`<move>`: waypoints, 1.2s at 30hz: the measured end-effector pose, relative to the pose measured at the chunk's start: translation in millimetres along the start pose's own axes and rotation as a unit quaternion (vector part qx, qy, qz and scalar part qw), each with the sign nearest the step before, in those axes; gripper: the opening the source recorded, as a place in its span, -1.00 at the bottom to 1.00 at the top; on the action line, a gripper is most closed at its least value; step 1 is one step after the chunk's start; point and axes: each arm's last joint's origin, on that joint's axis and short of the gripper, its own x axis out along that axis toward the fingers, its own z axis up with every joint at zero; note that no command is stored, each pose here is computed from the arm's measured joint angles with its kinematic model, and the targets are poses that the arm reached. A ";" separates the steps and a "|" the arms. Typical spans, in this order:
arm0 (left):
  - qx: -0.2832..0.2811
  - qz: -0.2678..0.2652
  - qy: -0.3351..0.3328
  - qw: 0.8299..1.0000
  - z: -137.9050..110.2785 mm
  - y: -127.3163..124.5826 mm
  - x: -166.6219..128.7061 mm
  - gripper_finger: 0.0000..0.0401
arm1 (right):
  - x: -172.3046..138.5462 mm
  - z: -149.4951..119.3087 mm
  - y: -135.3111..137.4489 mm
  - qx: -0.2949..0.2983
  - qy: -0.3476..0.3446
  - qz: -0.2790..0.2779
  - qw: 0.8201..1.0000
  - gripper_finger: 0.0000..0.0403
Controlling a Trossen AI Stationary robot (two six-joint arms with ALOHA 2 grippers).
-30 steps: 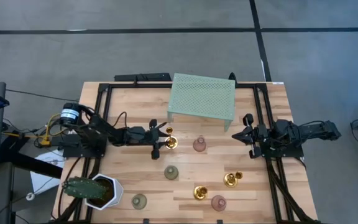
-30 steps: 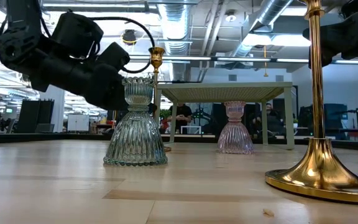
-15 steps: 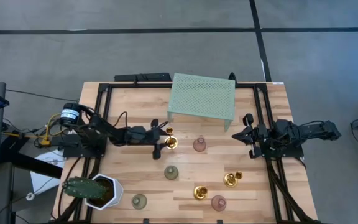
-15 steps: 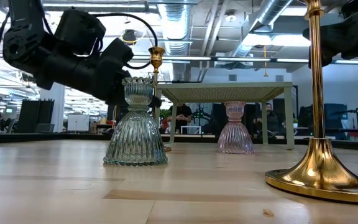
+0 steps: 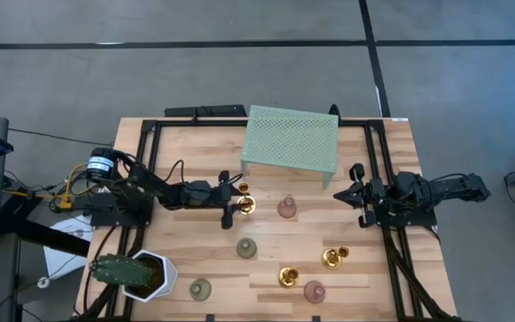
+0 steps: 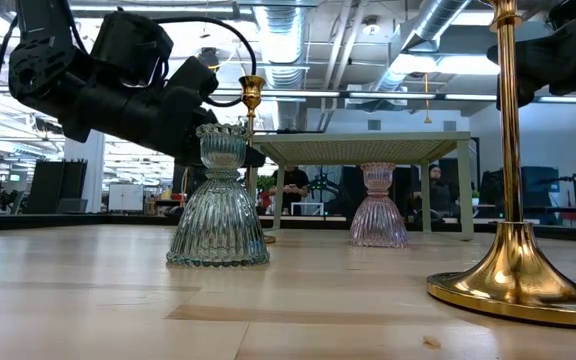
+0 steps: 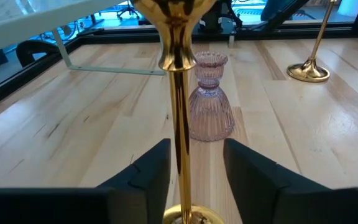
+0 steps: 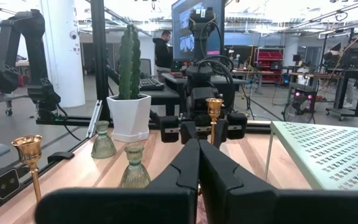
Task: Pick & Place candle stick holders
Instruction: Put the top golden candle holder on the shelf
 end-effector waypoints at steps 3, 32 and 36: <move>0.000 0.001 0.000 1.000 0.0 0.1 0.0 -0.43 | 0.0 0.0 0.0 0.000 0.000 0.000 1.000 -1.00; -0.060 0.036 0.007 0.998 -0.9 2.1 -0.4 -0.92 | 0.0 0.1 0.0 0.000 0.000 0.000 1.000 -1.00; -0.062 0.033 0.009 0.997 3.2 2.3 -1.5 -0.89 | 0.0 0.0 0.0 0.000 0.000 0.000 1.000 -1.00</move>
